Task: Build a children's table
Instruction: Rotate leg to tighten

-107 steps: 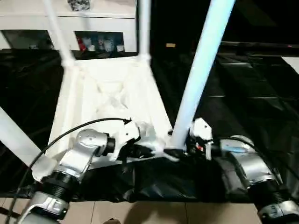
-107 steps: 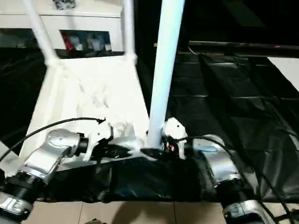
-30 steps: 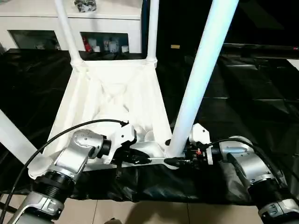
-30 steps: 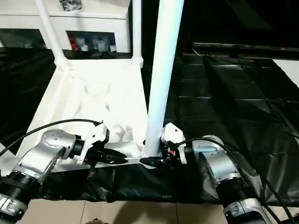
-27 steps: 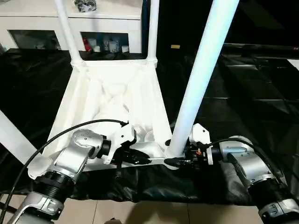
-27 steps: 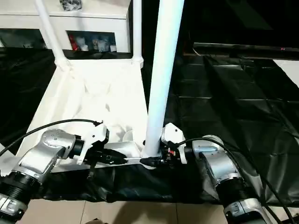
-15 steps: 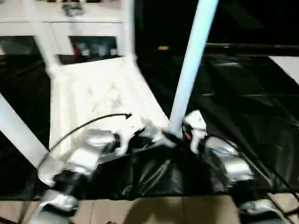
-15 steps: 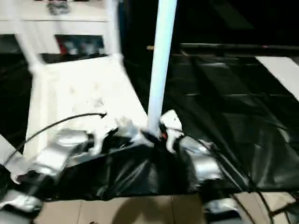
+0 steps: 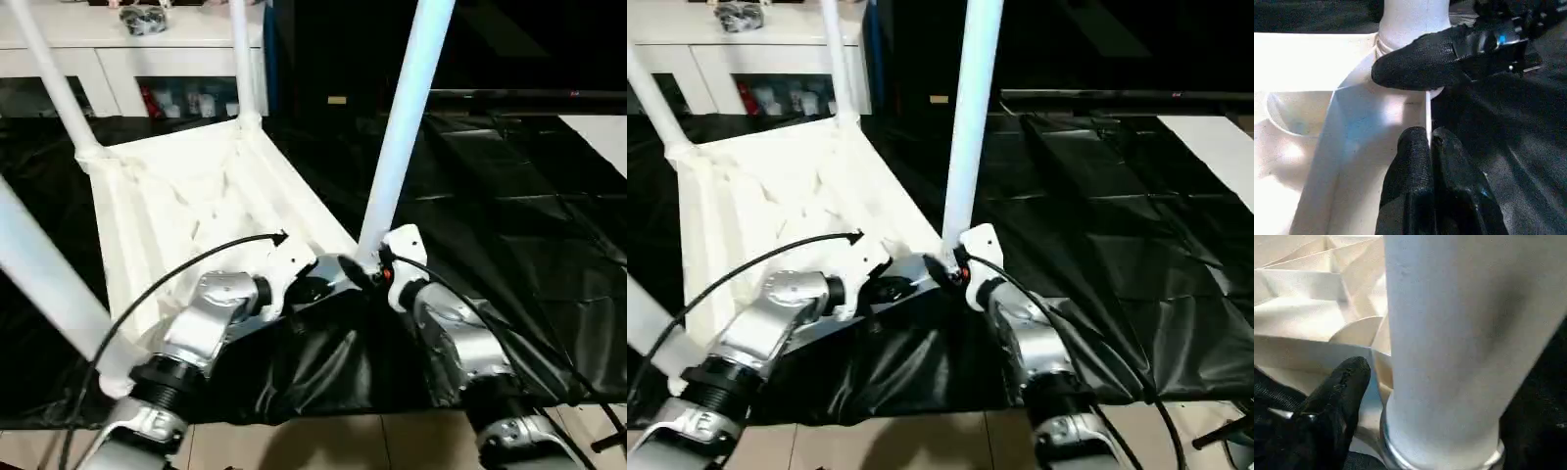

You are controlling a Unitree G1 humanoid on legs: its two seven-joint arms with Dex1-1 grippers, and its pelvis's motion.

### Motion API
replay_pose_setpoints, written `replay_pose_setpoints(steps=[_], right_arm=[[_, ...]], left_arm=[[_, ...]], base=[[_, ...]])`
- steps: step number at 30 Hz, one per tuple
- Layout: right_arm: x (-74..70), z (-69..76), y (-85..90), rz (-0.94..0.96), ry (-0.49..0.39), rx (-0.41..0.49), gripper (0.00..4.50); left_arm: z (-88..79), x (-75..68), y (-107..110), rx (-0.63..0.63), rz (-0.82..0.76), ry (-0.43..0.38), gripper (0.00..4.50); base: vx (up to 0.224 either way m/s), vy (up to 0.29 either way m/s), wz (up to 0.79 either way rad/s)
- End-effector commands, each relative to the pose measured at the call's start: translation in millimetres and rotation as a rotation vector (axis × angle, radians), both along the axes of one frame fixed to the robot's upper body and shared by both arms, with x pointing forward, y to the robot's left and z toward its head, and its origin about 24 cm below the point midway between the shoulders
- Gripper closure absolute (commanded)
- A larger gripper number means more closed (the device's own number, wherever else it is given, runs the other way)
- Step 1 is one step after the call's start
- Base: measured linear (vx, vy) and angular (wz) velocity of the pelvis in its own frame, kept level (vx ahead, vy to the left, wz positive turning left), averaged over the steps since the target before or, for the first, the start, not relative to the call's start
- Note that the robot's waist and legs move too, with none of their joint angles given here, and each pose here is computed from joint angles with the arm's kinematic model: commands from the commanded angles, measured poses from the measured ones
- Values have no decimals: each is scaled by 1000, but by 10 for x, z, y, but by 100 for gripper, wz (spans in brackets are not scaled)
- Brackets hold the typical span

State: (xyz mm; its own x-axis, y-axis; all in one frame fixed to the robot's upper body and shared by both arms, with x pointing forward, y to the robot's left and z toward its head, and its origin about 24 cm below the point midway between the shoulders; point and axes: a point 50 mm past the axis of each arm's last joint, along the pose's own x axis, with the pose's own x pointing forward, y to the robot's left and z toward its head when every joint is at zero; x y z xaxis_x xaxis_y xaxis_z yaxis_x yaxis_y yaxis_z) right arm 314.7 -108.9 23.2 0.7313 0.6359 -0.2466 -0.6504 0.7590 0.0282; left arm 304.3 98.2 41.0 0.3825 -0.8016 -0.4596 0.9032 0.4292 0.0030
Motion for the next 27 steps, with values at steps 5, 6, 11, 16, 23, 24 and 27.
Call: replay_pose_setpoints(steps=[5,6,11,16,23,24,27], right_arm=[[-211,-15,116,393,-16,-32,62],[-227,-14,87,425,-12,-35,62],[-378,-27,-75,642,58,-78,62],[-484,1,-196,803,109,-87,62],[-508,41,-212,866,126,-84,94],[-505,37,-206,865,128,-83,94],[-510,23,-185,863,132,-81,135]], left_arm=[[88,-182,-78,-76,-283,15,450],[95,-200,-56,-77,-309,22,450],[104,-228,60,-56,-370,56,450],[121,-230,126,-54,-409,81,450],[135,-216,158,-53,-422,87,450],[136,-209,160,-52,-418,84,450],[138,-200,165,-53,-407,79,450]], base=[[33,-2,1],[52,4,3],[0,0,0],[0,0,0],[0,0,0],[0,0,0],[0,0,0]])
